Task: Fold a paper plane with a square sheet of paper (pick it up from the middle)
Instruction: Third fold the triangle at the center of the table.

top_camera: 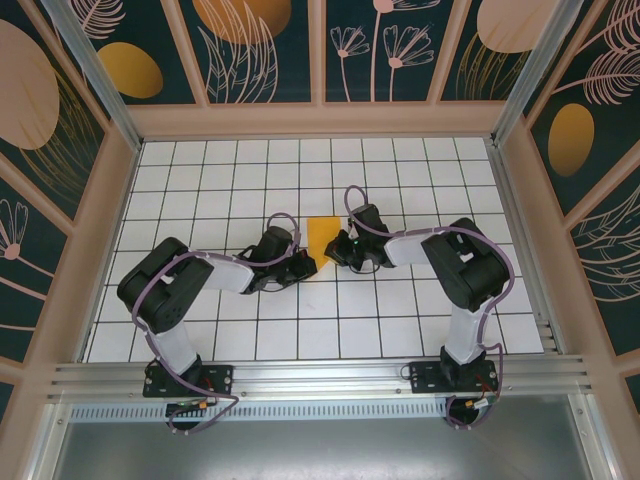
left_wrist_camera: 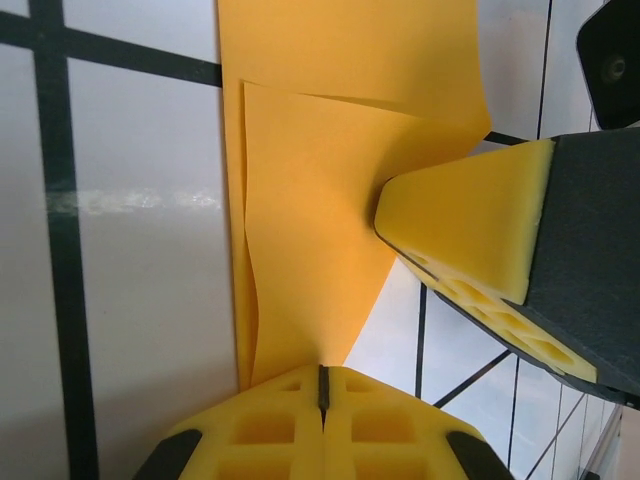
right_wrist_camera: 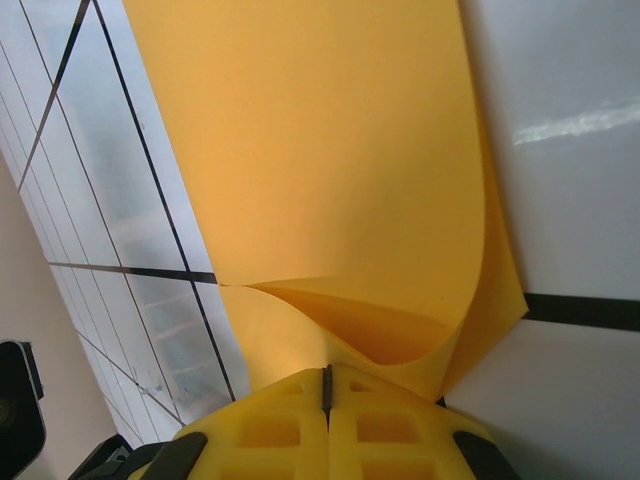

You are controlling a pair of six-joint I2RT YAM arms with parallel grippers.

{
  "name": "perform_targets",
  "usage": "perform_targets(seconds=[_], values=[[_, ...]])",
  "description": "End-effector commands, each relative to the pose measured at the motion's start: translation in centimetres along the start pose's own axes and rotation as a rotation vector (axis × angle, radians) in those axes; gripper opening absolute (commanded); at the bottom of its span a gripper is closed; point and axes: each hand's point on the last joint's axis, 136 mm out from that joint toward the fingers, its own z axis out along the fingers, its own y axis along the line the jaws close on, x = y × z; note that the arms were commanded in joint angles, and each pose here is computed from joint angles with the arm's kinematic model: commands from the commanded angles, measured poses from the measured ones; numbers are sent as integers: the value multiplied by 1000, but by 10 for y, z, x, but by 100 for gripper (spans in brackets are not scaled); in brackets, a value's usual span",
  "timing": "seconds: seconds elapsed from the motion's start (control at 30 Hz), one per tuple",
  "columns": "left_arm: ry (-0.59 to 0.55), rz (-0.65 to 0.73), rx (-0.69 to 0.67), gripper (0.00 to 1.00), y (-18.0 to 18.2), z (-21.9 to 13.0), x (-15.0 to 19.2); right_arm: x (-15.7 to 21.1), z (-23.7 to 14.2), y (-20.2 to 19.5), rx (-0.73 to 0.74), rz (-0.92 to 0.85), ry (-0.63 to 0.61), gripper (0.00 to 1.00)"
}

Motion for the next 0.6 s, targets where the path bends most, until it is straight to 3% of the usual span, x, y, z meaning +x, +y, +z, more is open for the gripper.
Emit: perform_targets(seconds=[0.0, 0.17, 0.57], values=[[1, -19, -111, 0, 28, 3, 4, 10, -6, 8, -22, -108, 21, 0], [11, -31, -140, 0, 37, 2, 10, 17, -16, 22, -61, -230, 24, 0], [14, -39, -140, 0, 36, 2, 10, 35, 2, -6, 41, -209, 97, 0]])
